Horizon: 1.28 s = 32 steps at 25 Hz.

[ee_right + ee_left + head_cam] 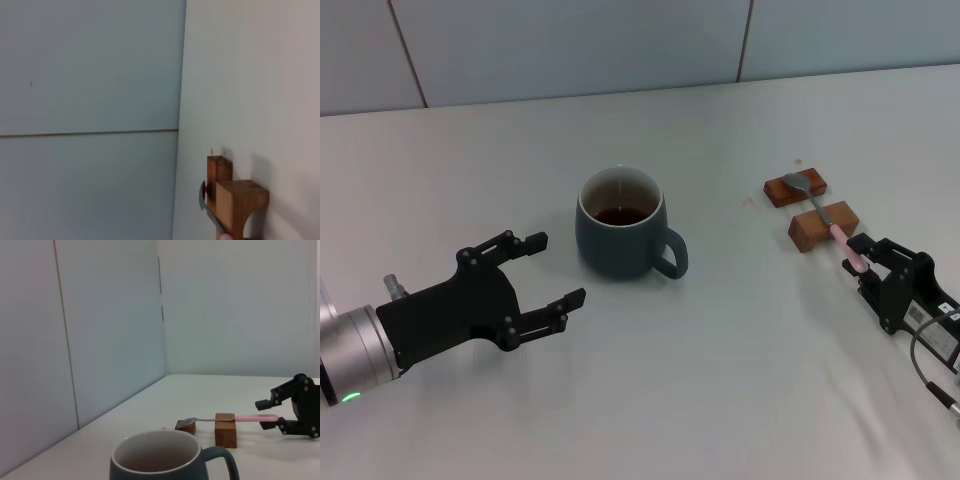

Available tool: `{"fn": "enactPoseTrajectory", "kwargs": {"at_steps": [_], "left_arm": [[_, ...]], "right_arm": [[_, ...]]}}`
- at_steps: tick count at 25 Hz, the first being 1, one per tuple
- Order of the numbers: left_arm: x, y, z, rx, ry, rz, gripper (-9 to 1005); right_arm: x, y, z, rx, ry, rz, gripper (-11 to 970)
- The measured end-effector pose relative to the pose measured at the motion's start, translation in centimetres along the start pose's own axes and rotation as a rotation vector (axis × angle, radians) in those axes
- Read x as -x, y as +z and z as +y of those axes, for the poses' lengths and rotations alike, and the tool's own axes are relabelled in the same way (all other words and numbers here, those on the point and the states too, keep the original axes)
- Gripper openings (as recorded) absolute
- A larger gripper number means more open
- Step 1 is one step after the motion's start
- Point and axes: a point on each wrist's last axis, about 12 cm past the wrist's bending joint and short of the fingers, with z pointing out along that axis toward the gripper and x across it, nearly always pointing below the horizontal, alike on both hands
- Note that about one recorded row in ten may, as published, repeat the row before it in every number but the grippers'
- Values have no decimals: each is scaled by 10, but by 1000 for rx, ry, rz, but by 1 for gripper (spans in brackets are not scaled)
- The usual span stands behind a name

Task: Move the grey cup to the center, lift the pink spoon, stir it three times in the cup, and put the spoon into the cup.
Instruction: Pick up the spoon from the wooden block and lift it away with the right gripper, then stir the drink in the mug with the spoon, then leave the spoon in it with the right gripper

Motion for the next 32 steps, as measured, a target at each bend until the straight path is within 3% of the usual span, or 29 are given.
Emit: {"fn": "enactPoseTrajectory", "kwargs": {"at_steps": [6,11,13,18,19,20,23,24,25,28,29,30,31,32], "left_arm": [[0,0,-1,-4,2,-2,813],[0,-1,-1,-3,3,-2,813],[0,-2,-1,-5,3,-4,813],[2,-3,-2,-16,-1,-22,813],[3,-4,-2,-18,-1,-29,812],[3,-4,-2,-18,-1,-29,812],[2,-5,-2,-17,1,-27,812],[2,-5,-2,-16,1,-25,813],[2,-5,-2,-16,1,-25,813],[3,-7,2,-8,0,-17,813],[3,-8,2,-8,-2,-15,813],[3,-8,3,-8,-4,-13,812],[3,-7,3,-9,-5,-11,812],[3,-7,3,-9,-5,-11,811]], "right_arm": [[0,-2,0,7,-34,-3,351],[-1,-6,2,33,-87,-4,147],[-1,-9,4,62,-115,-11,126],[9,-28,19,215,-278,-72,115],[20,-36,28,262,-362,-83,115],[20,-36,28,262,-362,-83,115],[42,-52,47,336,-501,-109,115],[59,-66,64,395,-610,-149,115],[59,-66,64,395,-610,-149,115],[81,-84,100,477,-782,-137,115],[94,-90,129,486,-889,-82,115],[94,-90,129,486,-889,-82,115],[102,-92,153,464,-966,-46,115],[102,-92,153,464,-966,-46,115]]}}
